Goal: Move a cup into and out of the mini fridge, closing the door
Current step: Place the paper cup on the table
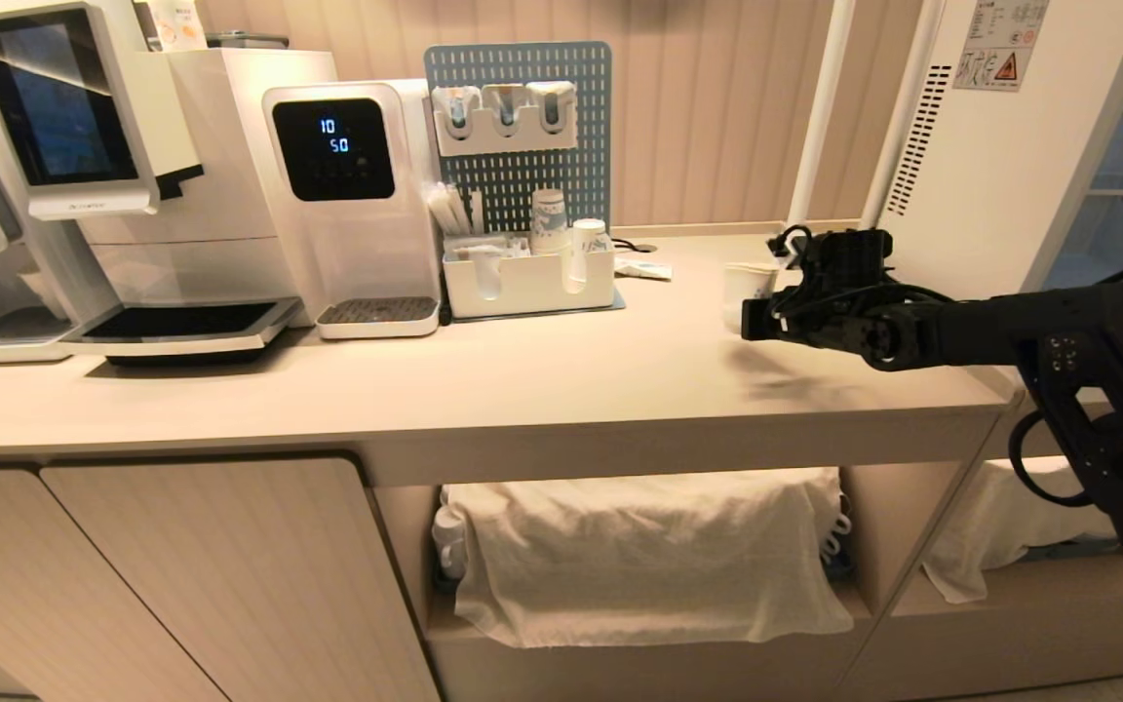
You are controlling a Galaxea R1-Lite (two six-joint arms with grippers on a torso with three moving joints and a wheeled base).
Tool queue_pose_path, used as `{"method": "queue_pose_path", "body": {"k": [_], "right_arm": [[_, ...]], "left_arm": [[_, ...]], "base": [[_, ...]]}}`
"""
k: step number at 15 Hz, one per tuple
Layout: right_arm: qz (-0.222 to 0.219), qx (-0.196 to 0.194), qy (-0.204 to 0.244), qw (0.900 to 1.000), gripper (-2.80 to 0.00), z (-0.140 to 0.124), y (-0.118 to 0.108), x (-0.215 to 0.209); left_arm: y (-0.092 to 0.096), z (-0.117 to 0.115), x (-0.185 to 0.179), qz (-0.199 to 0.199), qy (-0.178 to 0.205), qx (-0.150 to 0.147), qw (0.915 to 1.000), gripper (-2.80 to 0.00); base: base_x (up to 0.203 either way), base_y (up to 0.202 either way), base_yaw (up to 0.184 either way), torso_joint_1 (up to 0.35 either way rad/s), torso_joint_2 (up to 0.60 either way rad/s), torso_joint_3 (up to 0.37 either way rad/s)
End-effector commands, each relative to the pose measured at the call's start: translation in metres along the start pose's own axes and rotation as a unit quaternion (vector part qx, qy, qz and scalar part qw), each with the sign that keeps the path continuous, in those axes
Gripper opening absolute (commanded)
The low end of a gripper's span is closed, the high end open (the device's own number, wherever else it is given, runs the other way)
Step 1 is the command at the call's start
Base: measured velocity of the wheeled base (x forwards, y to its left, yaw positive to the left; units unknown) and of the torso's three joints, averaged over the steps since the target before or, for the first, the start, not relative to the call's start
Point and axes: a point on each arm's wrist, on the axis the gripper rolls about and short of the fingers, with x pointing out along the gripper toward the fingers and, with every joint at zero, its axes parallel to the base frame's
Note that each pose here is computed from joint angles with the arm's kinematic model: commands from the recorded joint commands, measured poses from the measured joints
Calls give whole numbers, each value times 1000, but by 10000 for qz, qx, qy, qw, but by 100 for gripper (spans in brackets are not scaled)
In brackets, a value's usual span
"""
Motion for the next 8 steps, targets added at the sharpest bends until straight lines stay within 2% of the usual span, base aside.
{"method": "queue_pose_path", "body": {"k": [1, 8], "right_arm": [[20, -16, 31, 10000, -280, -12, -1, 10], [37, -2, 34, 10000, -280, -24, -1, 19]], "left_arm": [[0, 0, 0, 0, 6, 2, 10000, -280], [0, 0, 0, 0, 6, 2, 10000, -280]], "base": [[0, 0, 0, 0, 0, 0], [0, 0, 0, 0, 0, 0]]}}
